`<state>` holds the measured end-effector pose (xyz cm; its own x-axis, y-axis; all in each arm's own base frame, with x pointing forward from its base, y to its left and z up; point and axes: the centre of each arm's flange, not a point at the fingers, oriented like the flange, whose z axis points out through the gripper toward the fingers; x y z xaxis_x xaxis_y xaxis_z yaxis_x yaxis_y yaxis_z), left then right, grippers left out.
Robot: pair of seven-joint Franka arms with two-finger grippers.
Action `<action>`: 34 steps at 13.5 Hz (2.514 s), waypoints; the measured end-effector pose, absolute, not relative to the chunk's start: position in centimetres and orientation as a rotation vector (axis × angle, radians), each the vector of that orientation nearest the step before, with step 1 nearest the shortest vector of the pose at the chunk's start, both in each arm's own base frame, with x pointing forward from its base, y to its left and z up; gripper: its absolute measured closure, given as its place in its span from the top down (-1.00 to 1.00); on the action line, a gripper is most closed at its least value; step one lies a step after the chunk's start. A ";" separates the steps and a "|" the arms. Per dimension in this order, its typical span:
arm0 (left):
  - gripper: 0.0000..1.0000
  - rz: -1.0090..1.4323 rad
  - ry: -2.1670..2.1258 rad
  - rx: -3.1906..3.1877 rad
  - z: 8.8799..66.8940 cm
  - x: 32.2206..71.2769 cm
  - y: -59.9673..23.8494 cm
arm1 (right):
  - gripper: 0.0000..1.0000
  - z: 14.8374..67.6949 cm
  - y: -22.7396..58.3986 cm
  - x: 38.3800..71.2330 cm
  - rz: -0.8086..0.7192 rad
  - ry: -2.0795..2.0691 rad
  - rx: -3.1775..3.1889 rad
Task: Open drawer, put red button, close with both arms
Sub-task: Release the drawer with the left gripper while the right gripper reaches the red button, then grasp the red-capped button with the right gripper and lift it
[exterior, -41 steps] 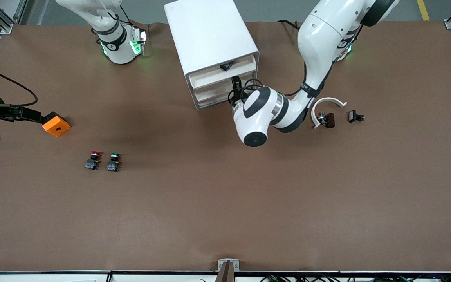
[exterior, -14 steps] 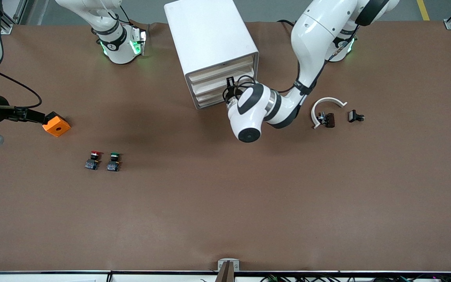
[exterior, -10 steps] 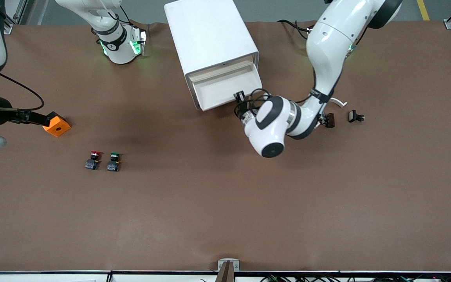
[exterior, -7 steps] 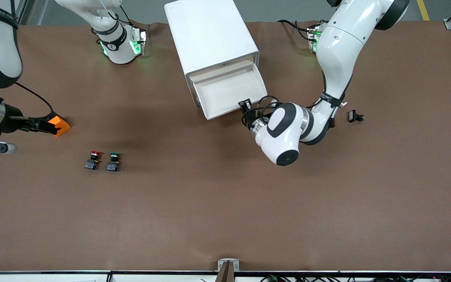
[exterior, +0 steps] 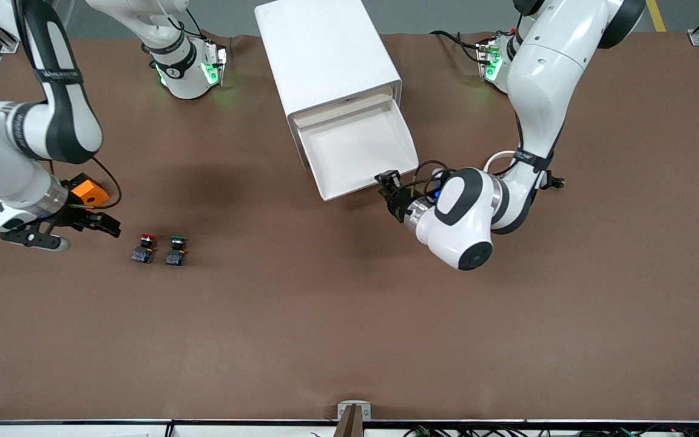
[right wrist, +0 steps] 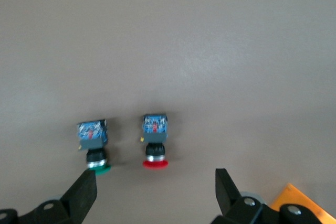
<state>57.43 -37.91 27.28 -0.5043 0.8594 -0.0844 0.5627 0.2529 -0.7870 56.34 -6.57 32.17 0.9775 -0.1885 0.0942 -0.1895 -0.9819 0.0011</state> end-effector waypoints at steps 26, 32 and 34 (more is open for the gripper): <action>1.00 0.057 -1.125 -2.924 50.3 66.1 -21.5 | -0.18 21.8 -3.3 60.9 -0.013 -0.426 3.092; 1.00 0.030 -0.949 -2.995 53.8 65.8 -16.3 | -0.18 28.5 5.0 61.1 -0.132 -0.582 3.070; 1.00 0.038 -0.878 -3.012 54.8 65.0 -14.6 | -0.18 30.1 9.9 60.2 -0.173 -0.662 3.083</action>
<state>64.99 -14.63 54.77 0.8433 0.5371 -0.0224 0.5370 -0.8435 -0.0108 60.15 9.90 30.15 0.9061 -0.4083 -0.1106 -0.4101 -0.9120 0.0067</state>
